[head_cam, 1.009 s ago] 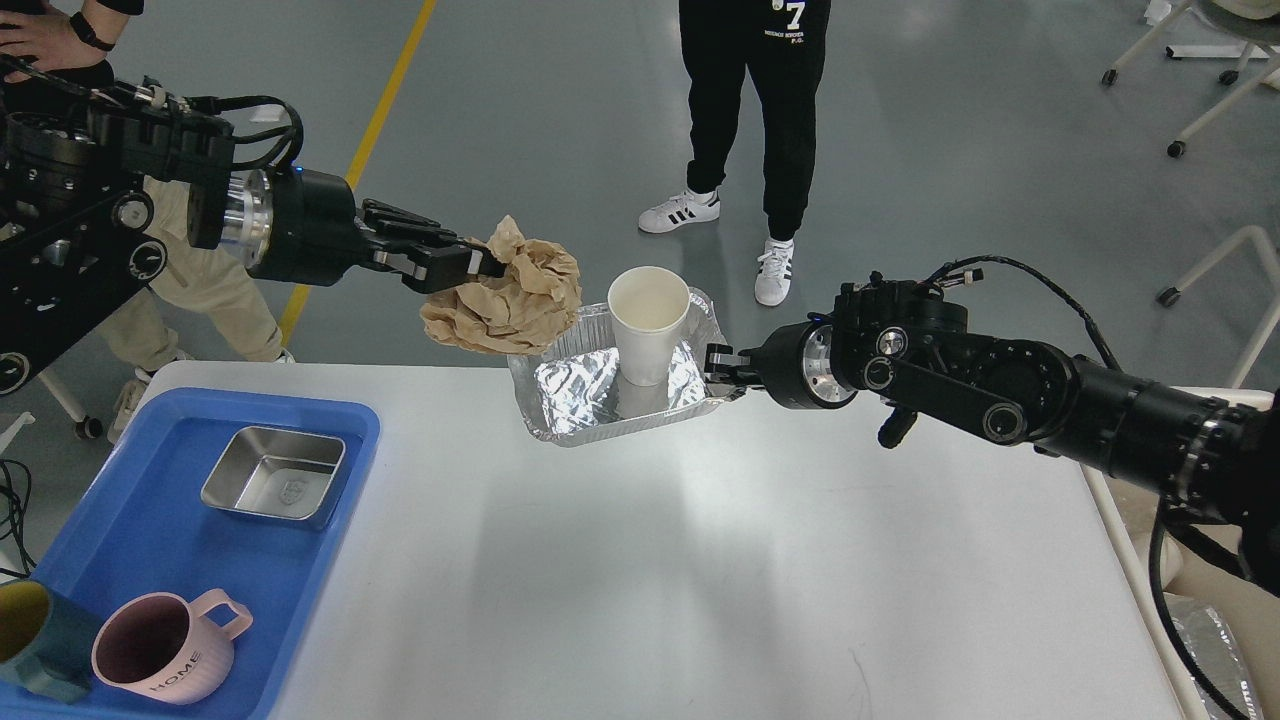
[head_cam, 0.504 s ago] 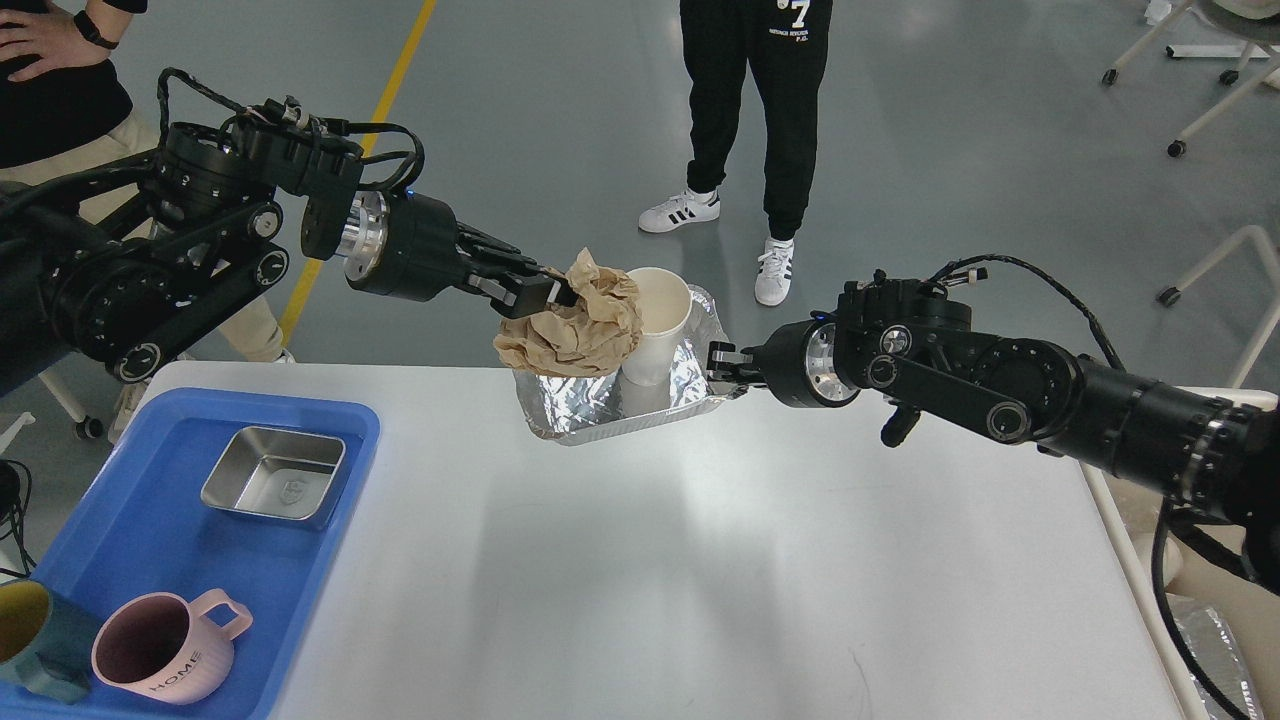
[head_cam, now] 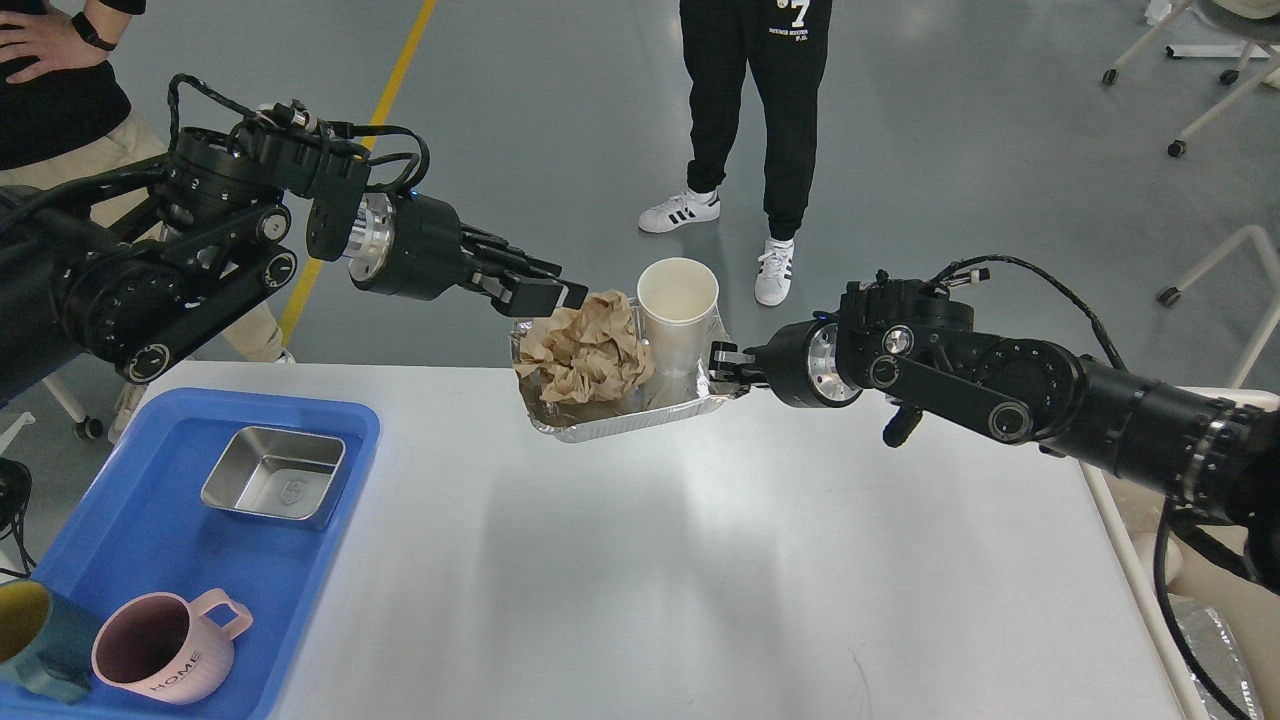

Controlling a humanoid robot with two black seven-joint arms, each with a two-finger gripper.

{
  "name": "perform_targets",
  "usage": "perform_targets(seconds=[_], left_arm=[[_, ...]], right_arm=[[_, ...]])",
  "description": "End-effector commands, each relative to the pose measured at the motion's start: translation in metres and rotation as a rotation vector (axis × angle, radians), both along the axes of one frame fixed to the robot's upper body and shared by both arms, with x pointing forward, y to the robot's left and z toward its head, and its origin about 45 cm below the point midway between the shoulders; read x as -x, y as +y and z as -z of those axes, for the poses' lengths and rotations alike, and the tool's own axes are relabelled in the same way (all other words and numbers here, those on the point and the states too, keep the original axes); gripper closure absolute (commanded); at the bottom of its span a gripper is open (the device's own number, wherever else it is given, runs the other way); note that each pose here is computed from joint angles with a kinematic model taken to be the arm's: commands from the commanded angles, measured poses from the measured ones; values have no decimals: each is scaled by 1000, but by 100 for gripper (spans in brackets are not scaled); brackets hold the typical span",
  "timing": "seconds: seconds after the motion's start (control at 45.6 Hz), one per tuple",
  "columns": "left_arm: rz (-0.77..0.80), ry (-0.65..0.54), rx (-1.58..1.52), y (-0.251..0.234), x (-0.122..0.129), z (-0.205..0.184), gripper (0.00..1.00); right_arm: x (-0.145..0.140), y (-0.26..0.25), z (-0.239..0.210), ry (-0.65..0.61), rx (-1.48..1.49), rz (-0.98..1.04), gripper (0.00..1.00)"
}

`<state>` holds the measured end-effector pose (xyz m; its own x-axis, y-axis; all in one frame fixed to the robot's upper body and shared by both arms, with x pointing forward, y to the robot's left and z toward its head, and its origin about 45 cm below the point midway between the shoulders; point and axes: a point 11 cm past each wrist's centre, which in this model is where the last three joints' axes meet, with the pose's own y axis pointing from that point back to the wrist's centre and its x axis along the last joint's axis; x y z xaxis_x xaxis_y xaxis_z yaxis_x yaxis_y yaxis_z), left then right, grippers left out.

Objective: Tidy desktop
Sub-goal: 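Move the crumpled paper over the foil tray and release it, then withdraw the left gripper up and away from the foil tray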

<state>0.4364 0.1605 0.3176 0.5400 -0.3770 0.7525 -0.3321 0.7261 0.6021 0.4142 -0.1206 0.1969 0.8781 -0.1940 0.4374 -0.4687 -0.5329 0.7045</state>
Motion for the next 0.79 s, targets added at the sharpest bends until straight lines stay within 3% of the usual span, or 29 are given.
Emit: perform_targets(seconds=[0.0, 0.46, 0.767], left_arm=[[-6, 4, 18, 1, -1, -4, 11], [-49, 16, 129, 3, -3, -14, 7], [-447, 74, 77, 84, -9, 21, 3]], right_arm=[[0, 0, 0, 2, 2, -1, 100], [-1, -10, 3, 4, 11, 17, 100], [-1, -12, 3, 6, 12, 20, 100]])
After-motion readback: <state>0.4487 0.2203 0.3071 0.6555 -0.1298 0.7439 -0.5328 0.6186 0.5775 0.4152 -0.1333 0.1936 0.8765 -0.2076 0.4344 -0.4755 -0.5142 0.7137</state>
